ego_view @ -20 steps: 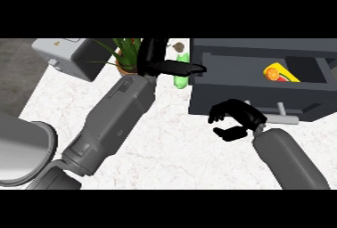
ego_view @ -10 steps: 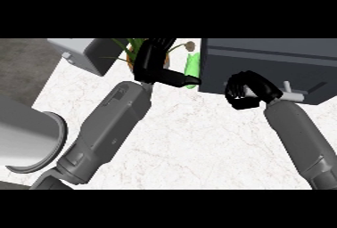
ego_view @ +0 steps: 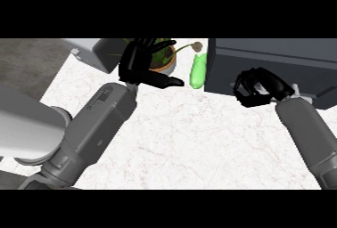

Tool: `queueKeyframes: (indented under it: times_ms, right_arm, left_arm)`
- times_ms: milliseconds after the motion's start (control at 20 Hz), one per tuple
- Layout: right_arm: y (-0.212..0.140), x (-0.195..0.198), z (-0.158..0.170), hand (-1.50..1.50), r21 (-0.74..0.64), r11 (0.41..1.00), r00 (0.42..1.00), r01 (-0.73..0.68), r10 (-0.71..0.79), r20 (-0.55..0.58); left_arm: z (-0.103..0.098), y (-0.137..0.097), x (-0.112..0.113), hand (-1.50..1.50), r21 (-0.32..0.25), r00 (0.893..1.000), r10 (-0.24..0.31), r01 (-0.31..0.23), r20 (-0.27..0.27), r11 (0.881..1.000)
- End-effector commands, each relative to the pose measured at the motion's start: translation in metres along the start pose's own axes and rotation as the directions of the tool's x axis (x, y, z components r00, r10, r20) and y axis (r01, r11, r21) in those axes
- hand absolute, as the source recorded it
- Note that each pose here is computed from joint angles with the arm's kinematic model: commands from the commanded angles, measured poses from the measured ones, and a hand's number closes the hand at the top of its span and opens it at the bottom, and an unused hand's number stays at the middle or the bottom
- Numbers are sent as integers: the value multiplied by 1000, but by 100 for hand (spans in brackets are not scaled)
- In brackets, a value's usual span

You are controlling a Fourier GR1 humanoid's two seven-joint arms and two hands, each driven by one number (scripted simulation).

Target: Pick up the cup, place it into the drawer and close the drawer

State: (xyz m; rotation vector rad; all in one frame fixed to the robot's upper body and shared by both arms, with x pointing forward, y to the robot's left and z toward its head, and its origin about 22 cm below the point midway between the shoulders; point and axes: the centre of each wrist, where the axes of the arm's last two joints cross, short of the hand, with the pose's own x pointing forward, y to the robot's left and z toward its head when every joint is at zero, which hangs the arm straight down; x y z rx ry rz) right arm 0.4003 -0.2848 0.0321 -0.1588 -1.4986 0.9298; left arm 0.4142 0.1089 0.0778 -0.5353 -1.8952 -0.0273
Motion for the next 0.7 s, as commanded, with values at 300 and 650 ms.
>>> queueKeyframes:
  times_ms: [300,650]
  right_arm:
    - [-91,40,2,150,-221,975,999,-35,38,7]
    - [-102,44,10,150,-218,976,999,-3,11,35]
  left_arm:
    - [19,41,3,-150,50,999,-24,26,-25,998]
    - [22,41,4,-150,21,1000,-3,3,2,1000]
